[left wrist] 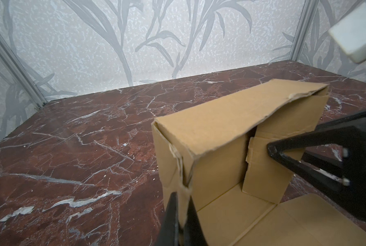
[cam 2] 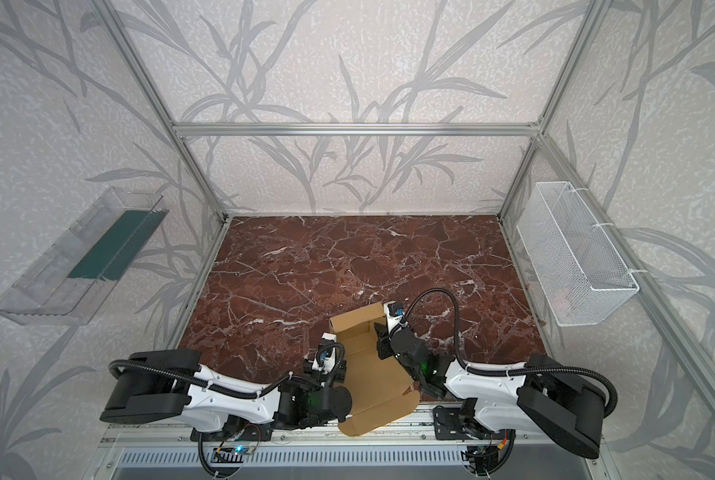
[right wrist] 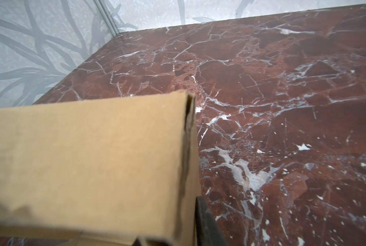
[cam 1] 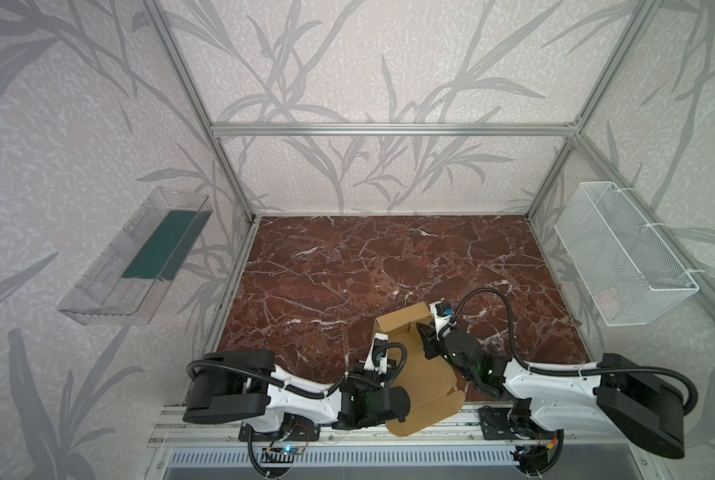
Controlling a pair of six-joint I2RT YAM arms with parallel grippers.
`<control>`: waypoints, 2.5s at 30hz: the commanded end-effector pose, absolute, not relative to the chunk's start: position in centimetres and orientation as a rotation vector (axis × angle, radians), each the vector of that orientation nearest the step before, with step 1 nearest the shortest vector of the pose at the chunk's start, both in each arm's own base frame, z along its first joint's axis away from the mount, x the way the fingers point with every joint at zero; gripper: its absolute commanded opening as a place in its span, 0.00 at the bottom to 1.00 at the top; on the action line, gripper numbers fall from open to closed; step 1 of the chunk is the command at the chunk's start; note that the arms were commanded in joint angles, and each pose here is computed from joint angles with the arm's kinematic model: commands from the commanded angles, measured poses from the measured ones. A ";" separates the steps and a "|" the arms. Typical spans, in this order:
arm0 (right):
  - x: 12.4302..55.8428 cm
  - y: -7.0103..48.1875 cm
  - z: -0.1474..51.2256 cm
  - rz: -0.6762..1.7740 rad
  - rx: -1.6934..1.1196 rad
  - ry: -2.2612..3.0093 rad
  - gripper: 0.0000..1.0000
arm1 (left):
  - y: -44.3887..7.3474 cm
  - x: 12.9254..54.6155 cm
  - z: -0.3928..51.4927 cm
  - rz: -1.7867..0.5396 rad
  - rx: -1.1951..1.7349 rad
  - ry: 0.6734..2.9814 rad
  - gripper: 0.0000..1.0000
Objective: Fold the paper box
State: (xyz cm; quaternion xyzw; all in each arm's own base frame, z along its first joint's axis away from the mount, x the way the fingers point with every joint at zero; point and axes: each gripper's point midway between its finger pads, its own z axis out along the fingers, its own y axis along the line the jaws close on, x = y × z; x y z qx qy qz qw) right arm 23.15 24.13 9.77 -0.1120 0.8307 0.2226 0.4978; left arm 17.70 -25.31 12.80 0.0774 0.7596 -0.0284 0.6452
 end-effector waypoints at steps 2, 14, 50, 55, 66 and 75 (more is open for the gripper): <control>23.4 23.4 8.9 0.406 -0.215 2.078 0.22 | -26.0 17.5 12.7 -0.107 0.143 1.753 0.00; 23.1 22.5 9.9 0.281 -0.145 2.151 0.12 | -26.0 17.7 14.3 -0.077 0.101 1.750 0.00; 22.4 21.4 10.6 0.312 -0.024 2.204 0.00 | -26.0 17.5 14.7 -0.209 0.012 1.806 0.00; 22.4 21.5 10.6 0.313 -0.026 2.207 0.00 | -26.5 17.6 14.6 -0.213 0.024 1.812 0.03; 22.3 21.2 11.8 0.331 -0.021 2.190 0.00 | -26.3 17.5 13.9 -0.260 0.034 1.827 0.22; 22.1 21.1 12.6 0.351 -0.031 2.181 0.00 | -25.5 17.6 13.4 -0.308 0.043 1.835 0.41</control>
